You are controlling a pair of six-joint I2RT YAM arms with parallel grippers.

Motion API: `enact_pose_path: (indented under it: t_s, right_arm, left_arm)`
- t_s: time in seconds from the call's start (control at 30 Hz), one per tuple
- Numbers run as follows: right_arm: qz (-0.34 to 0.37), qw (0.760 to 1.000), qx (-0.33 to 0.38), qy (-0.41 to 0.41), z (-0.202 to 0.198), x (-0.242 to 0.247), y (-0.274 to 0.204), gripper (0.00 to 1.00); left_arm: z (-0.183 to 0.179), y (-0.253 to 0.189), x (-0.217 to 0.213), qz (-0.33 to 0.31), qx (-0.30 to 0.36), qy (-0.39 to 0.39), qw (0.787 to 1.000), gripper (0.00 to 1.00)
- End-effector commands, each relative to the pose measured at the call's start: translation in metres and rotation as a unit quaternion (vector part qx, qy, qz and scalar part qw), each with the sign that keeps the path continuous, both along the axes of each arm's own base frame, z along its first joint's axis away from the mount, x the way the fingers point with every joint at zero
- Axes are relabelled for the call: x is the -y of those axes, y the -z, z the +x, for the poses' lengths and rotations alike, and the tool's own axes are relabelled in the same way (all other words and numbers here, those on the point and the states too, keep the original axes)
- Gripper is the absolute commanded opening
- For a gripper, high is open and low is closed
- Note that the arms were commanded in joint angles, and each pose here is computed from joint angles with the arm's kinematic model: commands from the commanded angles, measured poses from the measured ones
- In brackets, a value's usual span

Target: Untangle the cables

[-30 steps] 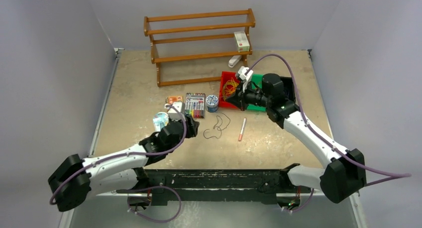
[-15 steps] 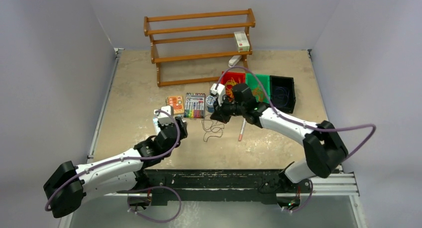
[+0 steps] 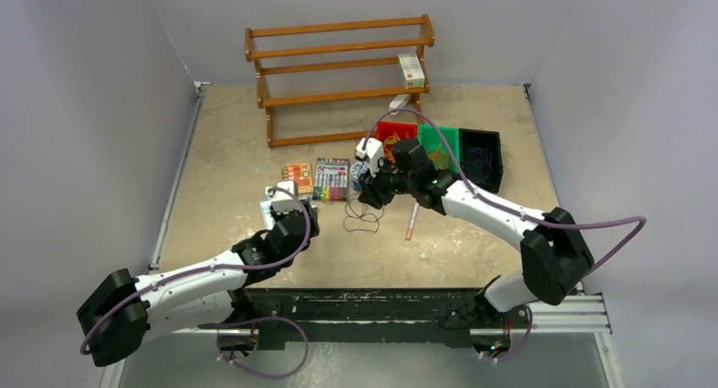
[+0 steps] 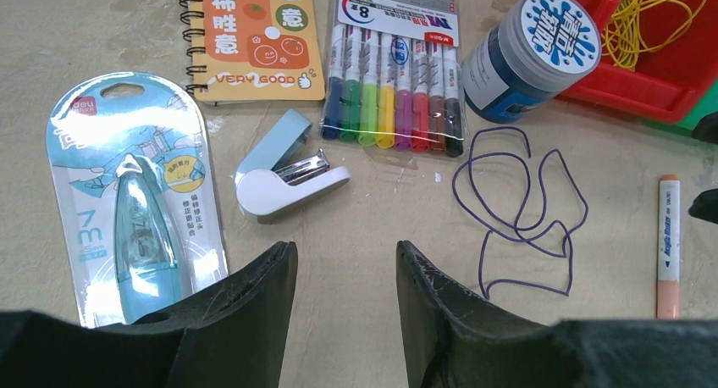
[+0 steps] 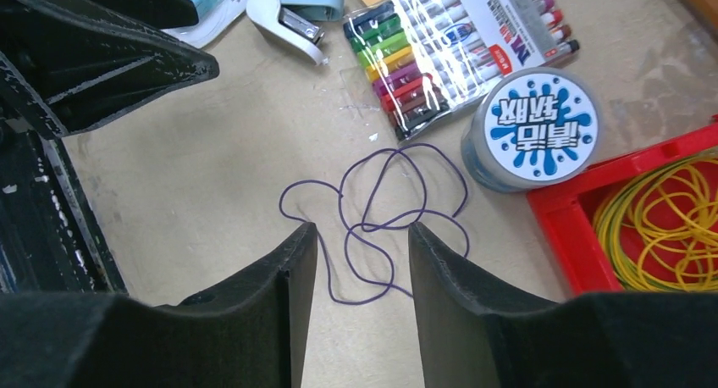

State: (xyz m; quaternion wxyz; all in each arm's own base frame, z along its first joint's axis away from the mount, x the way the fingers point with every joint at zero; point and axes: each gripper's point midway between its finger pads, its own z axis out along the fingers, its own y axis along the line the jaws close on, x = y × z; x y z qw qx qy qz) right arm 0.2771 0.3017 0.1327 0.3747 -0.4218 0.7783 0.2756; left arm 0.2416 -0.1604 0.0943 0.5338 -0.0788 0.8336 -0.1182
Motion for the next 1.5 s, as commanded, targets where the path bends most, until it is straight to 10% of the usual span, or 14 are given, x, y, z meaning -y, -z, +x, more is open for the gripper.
enact_pose_path:
  t_s: [0.0, 0.2, 1.47]
  right_arm:
    - [-0.003, 0.999, 0.049, 0.001, 0.008, 0.006, -0.030, 0.50]
    - [-0.003, 0.993, 0.105, -0.044, 0.003, 0.008, -0.039, 0.73]
    - [-0.157, 0.986, -0.008, -0.049, 0.022, -0.013, 0.092, 0.76]
  left_arm:
    - [0.010, -0.023, 0.010, -0.027, 0.024, -0.004, 0.999, 0.46]
    - [0.012, -0.023, 0.010, -0.020, 0.024, -0.002, 1.000, 0.46]
    - [0.013, -0.024, 0.002, 0.000, 0.022, -0.021, 1.000, 0.46]
